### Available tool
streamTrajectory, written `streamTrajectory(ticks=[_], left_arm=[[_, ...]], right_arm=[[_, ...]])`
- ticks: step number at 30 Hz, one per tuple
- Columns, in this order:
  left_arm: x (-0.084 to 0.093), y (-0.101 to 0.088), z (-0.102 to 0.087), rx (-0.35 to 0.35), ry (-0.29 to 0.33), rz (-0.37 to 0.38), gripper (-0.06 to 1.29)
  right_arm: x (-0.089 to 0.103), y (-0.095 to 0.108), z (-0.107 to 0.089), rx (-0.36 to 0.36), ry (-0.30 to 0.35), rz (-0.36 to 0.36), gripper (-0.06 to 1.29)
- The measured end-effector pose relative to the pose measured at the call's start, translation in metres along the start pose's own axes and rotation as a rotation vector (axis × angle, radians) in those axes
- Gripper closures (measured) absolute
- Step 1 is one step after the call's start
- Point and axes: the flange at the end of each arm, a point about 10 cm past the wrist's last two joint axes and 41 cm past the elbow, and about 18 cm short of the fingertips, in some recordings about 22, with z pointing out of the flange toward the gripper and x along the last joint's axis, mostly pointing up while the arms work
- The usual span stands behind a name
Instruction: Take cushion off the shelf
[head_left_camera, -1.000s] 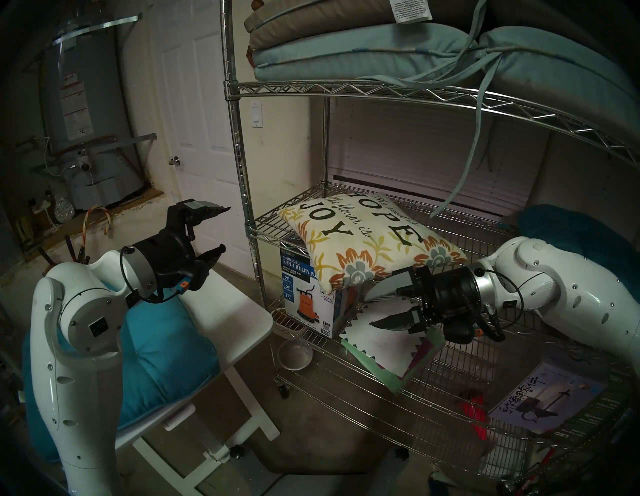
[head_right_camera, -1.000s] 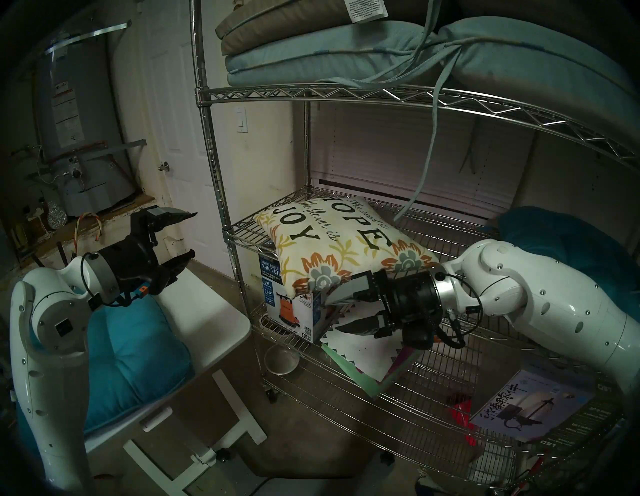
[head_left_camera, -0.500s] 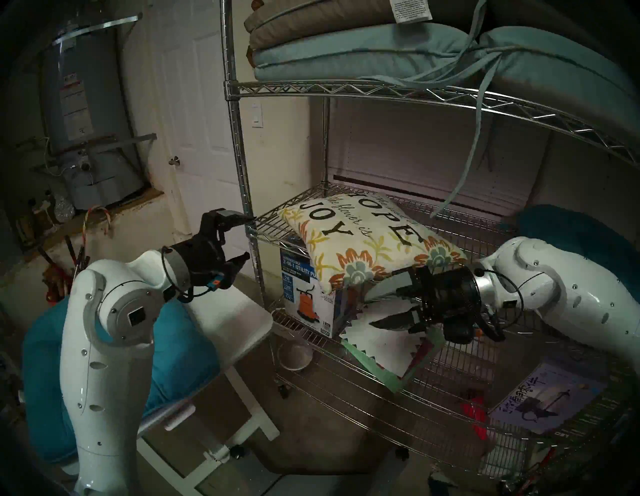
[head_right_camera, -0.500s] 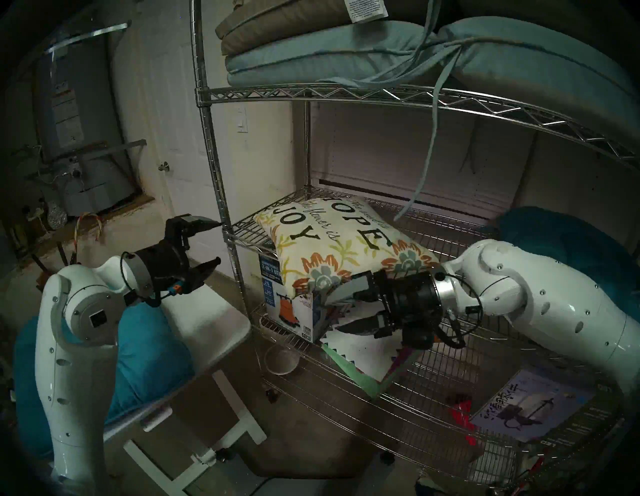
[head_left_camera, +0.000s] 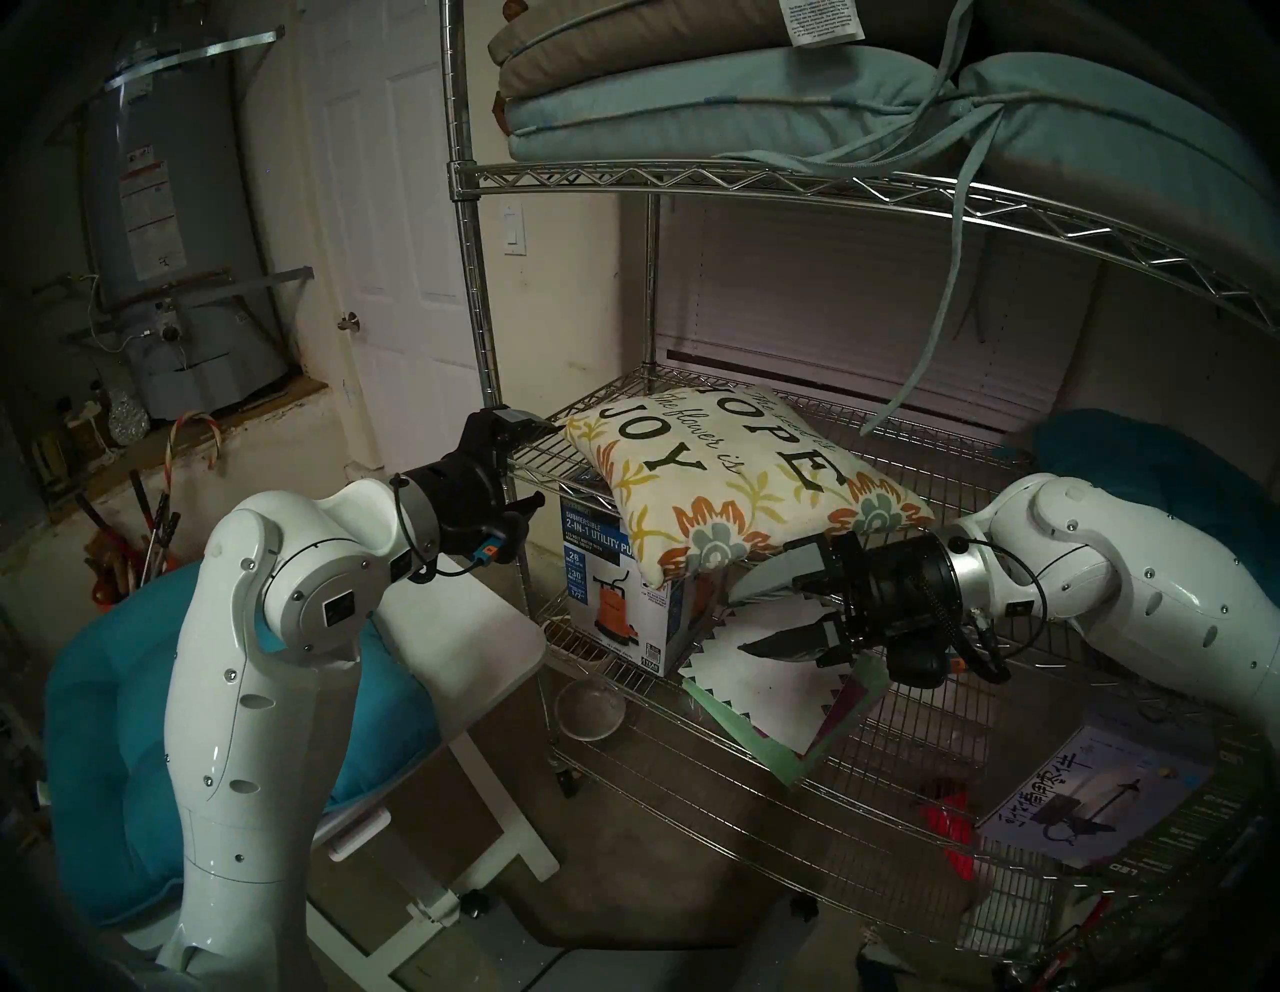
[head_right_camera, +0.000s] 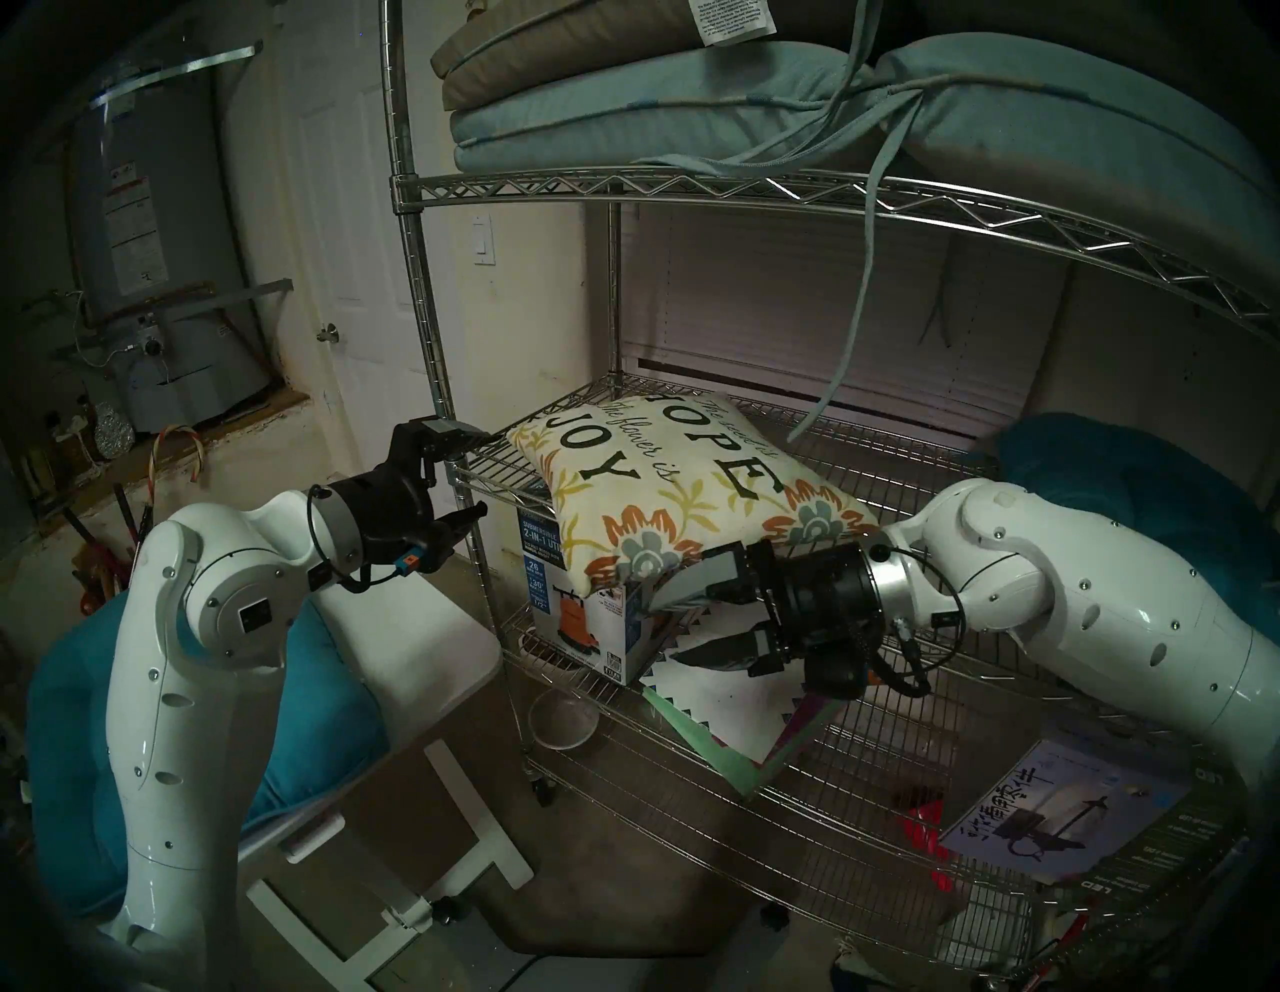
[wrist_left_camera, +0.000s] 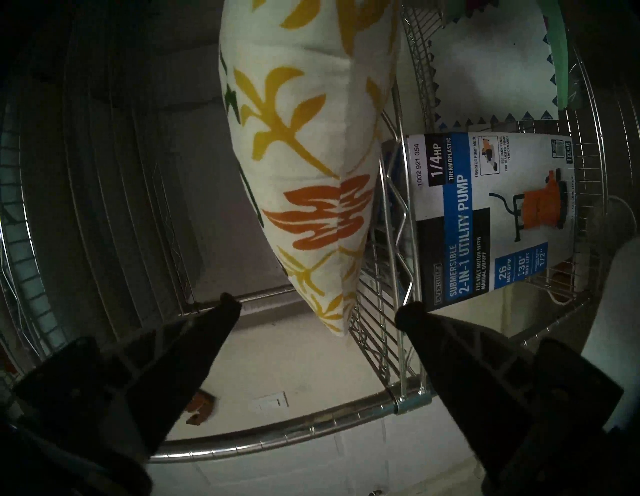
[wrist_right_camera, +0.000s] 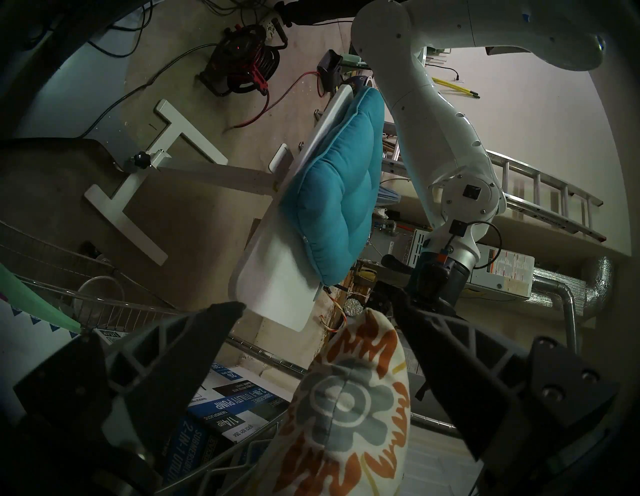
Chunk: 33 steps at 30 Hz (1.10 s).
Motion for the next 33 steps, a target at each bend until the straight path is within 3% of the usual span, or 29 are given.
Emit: streamTrajectory(ticks=[12,33], left_arm=[[0.019,-0.009,0.013,0.006,0.033,-0.005,-0.03],[0.032,-0.009,0.024,-0.047,0.075,-0.032,-0.03]], right_arm=[[0.000,0.000,0.000,0.000,0.000,0.000,0.00],[0.001,-0.002,-0.001,-0.001,-0.002,0.004,0.00]])
